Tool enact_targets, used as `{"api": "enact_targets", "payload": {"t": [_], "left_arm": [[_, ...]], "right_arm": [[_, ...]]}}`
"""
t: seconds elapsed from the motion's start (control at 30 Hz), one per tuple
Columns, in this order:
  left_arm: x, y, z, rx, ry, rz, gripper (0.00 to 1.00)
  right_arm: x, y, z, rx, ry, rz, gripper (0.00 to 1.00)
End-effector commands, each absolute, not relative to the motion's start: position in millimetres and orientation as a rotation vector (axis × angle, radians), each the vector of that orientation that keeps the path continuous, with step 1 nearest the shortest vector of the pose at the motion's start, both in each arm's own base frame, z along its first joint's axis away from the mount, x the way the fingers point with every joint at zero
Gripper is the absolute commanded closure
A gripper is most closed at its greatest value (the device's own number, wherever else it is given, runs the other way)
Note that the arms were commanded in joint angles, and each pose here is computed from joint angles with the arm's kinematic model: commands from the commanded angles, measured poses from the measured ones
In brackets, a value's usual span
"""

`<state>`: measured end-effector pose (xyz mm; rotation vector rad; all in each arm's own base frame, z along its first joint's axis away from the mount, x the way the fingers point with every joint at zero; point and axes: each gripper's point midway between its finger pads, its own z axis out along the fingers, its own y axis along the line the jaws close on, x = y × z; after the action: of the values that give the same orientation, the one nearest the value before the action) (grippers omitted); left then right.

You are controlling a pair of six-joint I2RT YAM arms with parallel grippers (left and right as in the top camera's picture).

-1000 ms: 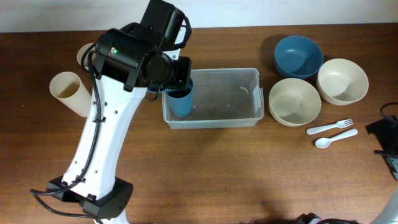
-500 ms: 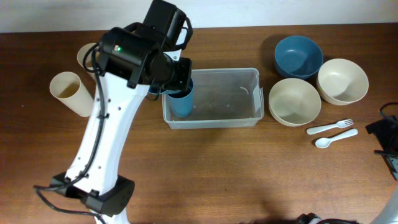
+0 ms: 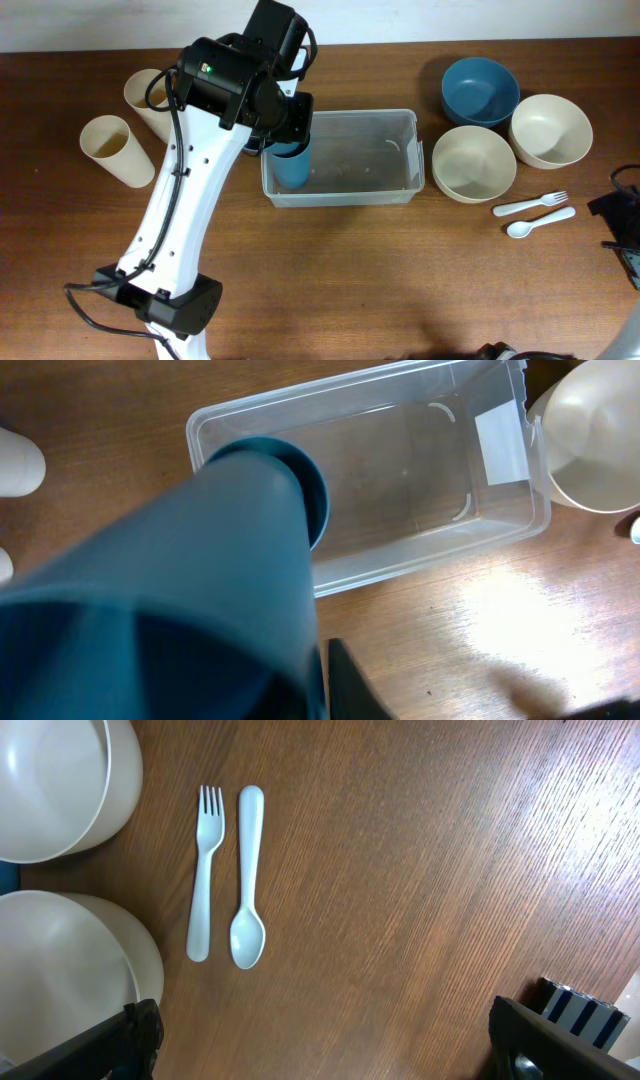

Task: Pack container
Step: 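Lower the blue cup into the first blue cup and open the left gripper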

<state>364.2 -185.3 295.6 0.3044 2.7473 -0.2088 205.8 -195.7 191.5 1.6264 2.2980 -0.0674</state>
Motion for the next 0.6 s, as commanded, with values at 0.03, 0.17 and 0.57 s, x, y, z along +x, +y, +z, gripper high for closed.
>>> {"api": "enact_targets", "payload": {"t": [0.03, 0.17, 0.57], "left_arm": [[364.6, -184.7, 298.8, 0.325, 2.729, -0.193, 0.88], [364.6, -184.8, 298.8, 0.325, 2.729, -0.193, 0.84], [373.8, -187.6, 306.1, 0.32, 2.677, -0.201, 0.65]], "right_arm": [[203.4, -198.6, 190.1, 1.647, 2.287, -0.083, 0.01], [203.4, -198.6, 190.1, 1.647, 2.287, -0.084, 0.01], [203.4, -198.6, 190.1, 1.647, 2.287, -0.083, 0.01]]}}
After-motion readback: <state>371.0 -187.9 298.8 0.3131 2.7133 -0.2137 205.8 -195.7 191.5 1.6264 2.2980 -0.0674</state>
